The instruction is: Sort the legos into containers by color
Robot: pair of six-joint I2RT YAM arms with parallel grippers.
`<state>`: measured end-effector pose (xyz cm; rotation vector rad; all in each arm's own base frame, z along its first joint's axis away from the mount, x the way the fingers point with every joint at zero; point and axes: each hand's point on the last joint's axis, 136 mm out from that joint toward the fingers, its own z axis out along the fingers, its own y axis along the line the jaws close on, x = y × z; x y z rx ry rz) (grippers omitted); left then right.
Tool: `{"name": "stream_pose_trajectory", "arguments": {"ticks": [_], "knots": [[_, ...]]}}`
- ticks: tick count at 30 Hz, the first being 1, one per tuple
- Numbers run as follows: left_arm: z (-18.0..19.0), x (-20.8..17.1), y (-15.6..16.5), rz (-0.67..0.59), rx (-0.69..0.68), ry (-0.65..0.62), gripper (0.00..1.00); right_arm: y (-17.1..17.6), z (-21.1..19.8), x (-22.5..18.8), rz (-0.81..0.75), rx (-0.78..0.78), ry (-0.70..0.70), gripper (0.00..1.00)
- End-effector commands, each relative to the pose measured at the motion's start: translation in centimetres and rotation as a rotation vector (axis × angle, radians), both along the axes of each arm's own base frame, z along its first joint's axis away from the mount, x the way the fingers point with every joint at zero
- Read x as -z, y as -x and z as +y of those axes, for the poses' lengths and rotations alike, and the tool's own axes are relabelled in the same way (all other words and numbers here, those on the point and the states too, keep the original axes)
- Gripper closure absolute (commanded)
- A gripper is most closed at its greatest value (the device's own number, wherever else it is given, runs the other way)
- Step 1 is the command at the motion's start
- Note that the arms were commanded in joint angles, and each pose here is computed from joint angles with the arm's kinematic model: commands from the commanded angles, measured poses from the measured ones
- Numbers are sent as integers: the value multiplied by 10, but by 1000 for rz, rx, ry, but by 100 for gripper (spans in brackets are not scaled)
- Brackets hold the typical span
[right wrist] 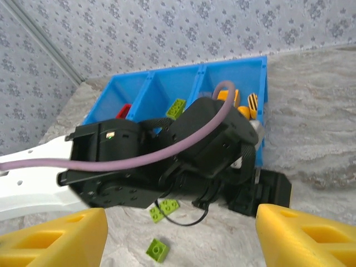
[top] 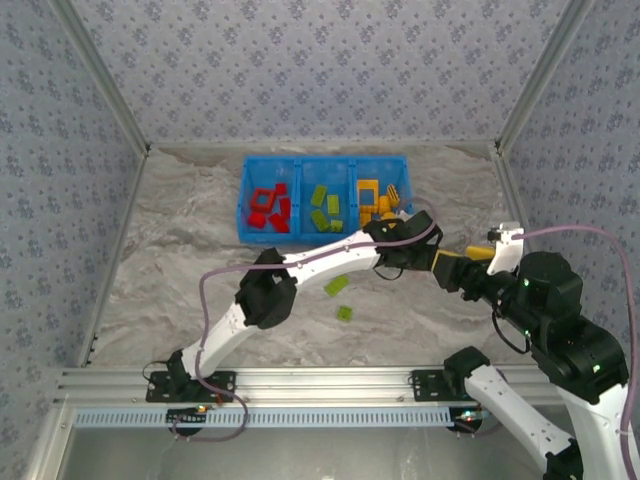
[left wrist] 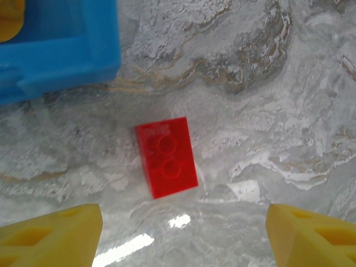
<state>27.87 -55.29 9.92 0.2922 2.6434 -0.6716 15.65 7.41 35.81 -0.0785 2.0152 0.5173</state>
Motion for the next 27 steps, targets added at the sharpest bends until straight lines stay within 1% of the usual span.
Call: {"name": "stream_pose_trajectory", "arguments": {"ticks": [1,6,11,14,17,22,24,26,27], "knots": [[-5,8,-2,-15,6,-36,23,15,-3,-4,15,-7,-33,27],[-3,29,-10,-31,-28,-83,23,14,-1,-5,19,-8,-58,27],[-8,43,-14,-52,-20,-92,25,14,1,-2,25,-12,-66,27],[-13,51,-14,-62,-9,-103,31,13,1,0,28,-12,-72,27],[-15,58,-13,-74,-3,-113,35,12,2,1,33,-7,-78,27],[-10,65,-15,-86,-16,-149,47,10,4,5,40,-12,-77,27],[-8,64,-16,-95,-14,-157,57,10,5,7,43,-17,-75,27],[-7,60,-16,-103,-14,-161,60,10,5,8,43,-17,-70,27],[-7,56,-15,-107,-8,-162,64,10,4,8,43,-16,-66,27]]}}
